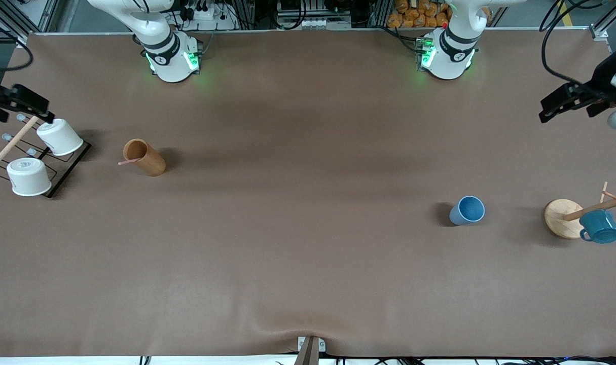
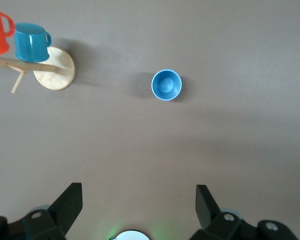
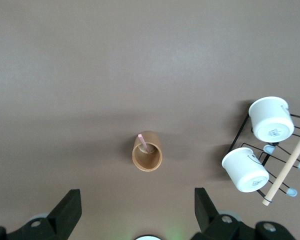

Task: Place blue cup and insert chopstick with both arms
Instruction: 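Reach the left gripper to the blue cup while the right gripper reaches the chopstick, then grasp the blue cup with the left gripper while the right gripper grasps the chopstick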

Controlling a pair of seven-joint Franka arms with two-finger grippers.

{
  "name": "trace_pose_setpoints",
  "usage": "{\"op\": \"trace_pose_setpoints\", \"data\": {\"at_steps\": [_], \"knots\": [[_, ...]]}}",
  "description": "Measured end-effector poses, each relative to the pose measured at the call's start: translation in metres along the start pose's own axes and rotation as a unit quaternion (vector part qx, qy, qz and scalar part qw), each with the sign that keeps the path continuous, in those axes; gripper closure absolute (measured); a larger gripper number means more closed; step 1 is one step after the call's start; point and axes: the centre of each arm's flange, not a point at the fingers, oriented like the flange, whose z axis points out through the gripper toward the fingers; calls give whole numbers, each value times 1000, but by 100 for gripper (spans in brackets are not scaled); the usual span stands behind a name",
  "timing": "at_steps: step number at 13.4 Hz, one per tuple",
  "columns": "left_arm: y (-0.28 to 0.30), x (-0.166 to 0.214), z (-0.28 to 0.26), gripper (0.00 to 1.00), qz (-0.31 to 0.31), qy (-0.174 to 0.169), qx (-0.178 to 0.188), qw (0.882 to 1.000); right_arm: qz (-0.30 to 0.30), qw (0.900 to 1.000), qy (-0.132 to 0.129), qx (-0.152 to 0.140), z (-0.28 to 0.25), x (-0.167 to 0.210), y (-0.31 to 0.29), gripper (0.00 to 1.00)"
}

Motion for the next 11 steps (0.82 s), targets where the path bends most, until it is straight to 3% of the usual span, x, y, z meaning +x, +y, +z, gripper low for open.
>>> {"op": "trace_pose_setpoints", "data": {"at_steps": [1,4,8,10,11], "knots": [[1,10,17,0,0,-8,1,1000,-2,1000,-18,0,21,4,-2,0],[-1,39,81,0,-6,-5,-2,1000,-2,995,-103,0,108,11,-3,0],[-4,58,165,0,-11,4,-5,1000,6,979,-204,12,220,36,-2,3],[-11,70,201,0,-14,9,-8,1000,12,972,-235,21,265,47,0,9],[-13,76,218,0,-10,10,-9,1000,13,971,-240,23,278,51,1,9]]}}
